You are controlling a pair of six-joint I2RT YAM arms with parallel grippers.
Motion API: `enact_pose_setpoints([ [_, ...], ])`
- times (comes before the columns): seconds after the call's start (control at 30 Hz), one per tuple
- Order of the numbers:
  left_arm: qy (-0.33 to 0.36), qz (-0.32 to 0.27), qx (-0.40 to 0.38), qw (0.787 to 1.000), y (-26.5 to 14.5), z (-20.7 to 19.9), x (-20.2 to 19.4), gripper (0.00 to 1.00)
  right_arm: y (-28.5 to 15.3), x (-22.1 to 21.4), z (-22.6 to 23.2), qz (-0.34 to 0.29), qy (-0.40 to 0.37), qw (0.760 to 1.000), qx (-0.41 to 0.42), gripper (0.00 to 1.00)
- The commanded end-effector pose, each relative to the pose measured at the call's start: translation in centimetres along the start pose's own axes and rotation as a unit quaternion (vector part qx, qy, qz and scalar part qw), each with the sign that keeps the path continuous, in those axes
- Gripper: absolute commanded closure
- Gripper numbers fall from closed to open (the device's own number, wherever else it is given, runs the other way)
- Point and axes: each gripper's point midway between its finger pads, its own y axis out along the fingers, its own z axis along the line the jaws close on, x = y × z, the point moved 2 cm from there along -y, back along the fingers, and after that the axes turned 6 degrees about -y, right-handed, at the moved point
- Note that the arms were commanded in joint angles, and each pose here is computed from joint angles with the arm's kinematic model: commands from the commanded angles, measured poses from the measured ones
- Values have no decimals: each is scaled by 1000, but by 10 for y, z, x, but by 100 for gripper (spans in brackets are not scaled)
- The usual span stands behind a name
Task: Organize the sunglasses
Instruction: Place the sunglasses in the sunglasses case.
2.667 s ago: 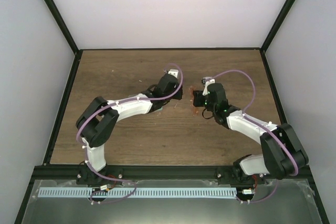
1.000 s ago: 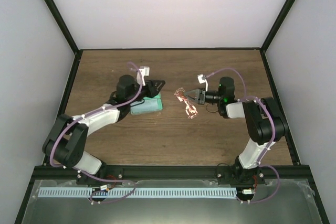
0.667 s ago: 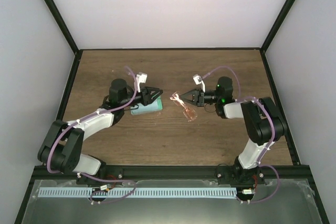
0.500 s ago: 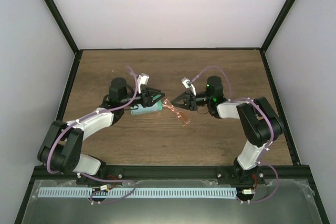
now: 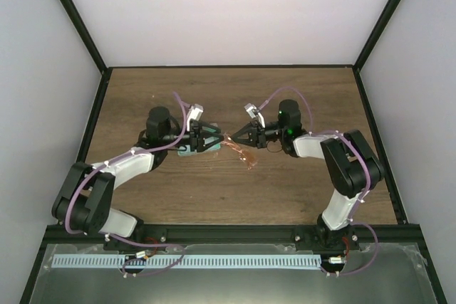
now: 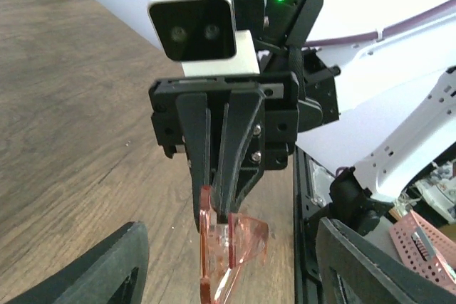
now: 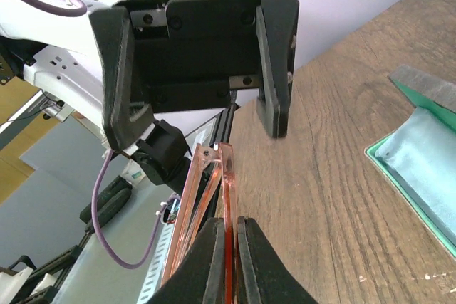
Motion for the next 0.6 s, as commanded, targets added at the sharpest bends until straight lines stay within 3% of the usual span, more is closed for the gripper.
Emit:
enact_pose_setpoints([
  [0.0, 23, 27, -32, 999, 7, -4, -12, 35, 1, 11, 1, 2, -25, 1000, 13, 99],
  [0.23, 16, 33, -27, 999, 13, 0, -14, 44, 2, 12, -3, 1, -18, 1000, 8, 99],
  [0.4, 15, 34, -24, 999, 16, 0, -12, 58, 5, 11, -5, 3, -11, 1000, 9, 99],
  [0.57, 16, 42, -29, 999, 21, -4, -13, 65, 7, 11, -8, 4, -7, 1000, 9, 99],
])
